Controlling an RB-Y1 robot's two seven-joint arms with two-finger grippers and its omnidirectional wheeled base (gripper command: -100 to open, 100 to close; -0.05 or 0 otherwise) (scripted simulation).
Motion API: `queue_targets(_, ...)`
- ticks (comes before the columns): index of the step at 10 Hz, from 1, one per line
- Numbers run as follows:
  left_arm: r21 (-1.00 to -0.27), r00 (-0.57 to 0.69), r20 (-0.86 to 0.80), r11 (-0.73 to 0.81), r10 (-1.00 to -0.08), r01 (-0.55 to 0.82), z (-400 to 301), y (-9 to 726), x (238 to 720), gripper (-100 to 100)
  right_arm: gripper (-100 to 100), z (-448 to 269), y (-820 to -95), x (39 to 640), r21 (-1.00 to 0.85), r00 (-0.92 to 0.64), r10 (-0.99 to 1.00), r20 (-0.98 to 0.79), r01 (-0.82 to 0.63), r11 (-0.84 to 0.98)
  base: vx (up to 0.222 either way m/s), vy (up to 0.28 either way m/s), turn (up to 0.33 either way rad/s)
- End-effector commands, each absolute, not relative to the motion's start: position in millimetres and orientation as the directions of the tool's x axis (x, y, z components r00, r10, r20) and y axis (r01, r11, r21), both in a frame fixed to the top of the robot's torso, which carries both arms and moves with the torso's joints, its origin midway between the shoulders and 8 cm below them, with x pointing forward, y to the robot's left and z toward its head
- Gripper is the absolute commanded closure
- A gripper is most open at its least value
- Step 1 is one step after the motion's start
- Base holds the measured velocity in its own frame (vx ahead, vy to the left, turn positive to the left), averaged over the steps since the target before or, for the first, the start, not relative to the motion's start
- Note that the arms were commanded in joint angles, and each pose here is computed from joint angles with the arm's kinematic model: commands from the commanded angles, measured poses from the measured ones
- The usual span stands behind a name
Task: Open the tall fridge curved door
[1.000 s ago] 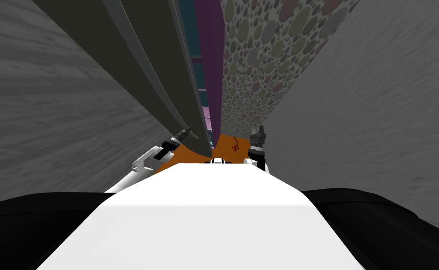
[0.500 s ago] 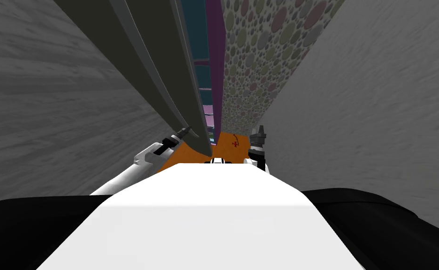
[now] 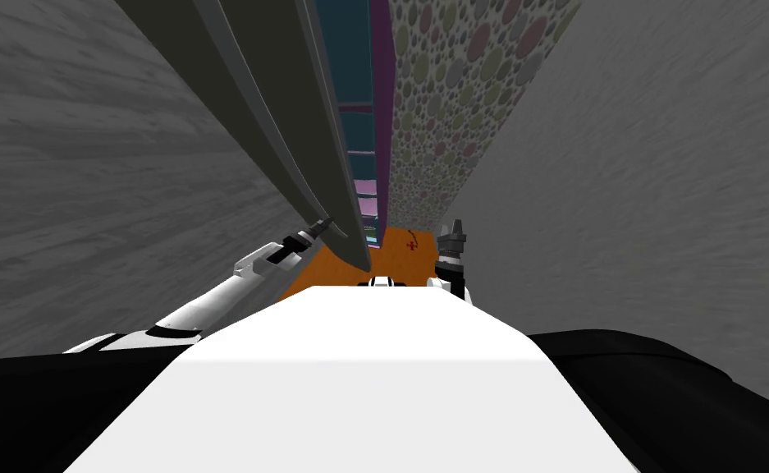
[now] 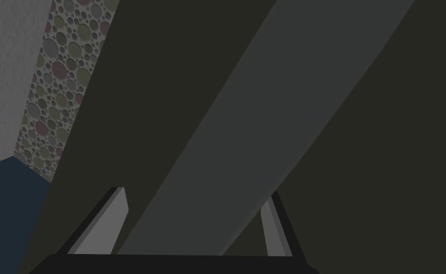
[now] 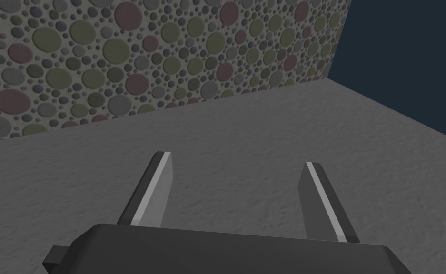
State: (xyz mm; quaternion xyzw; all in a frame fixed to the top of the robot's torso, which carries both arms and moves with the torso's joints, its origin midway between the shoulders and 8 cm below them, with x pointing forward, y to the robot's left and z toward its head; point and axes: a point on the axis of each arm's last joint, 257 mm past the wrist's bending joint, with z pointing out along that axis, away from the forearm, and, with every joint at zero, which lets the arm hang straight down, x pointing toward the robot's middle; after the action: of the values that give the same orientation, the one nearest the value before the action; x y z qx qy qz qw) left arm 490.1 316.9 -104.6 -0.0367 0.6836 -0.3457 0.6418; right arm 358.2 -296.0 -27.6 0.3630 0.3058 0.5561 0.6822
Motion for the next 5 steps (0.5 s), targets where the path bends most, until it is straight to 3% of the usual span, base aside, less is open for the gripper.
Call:
queue_targets(1, -0.517, -0.17, -0.854, 0.761, -0.492, 0.393, -102.3, 322.2, 494.3, 100, 0, -27.7, -296.1, 358.2, 0.836, 0.195, 0.981, -0.013, -0.537, 0.118, -0.089, 0.051, 0.009)
queue_targets(2, -0.51, -0.189, -0.858, 0.75, -0.477, 0.421, -104.0, 310.7, 485.9, 100, 0, -27.8, -296.1, 358.2, 0.836, 0.195, 0.981, -0.013, -0.536, 0.118, -0.047, 0.163, 0.046)
queue_targets(5, -0.503, -0.227, -0.862, 0.714, -0.453, 0.487, -103.7, 281.5, 466.3, 100, 0, -27.8, -296.2, 358.2, 0.836, 0.195, 0.981, -0.014, -0.536, 0.118, -0.07, 0.285, 0.007)
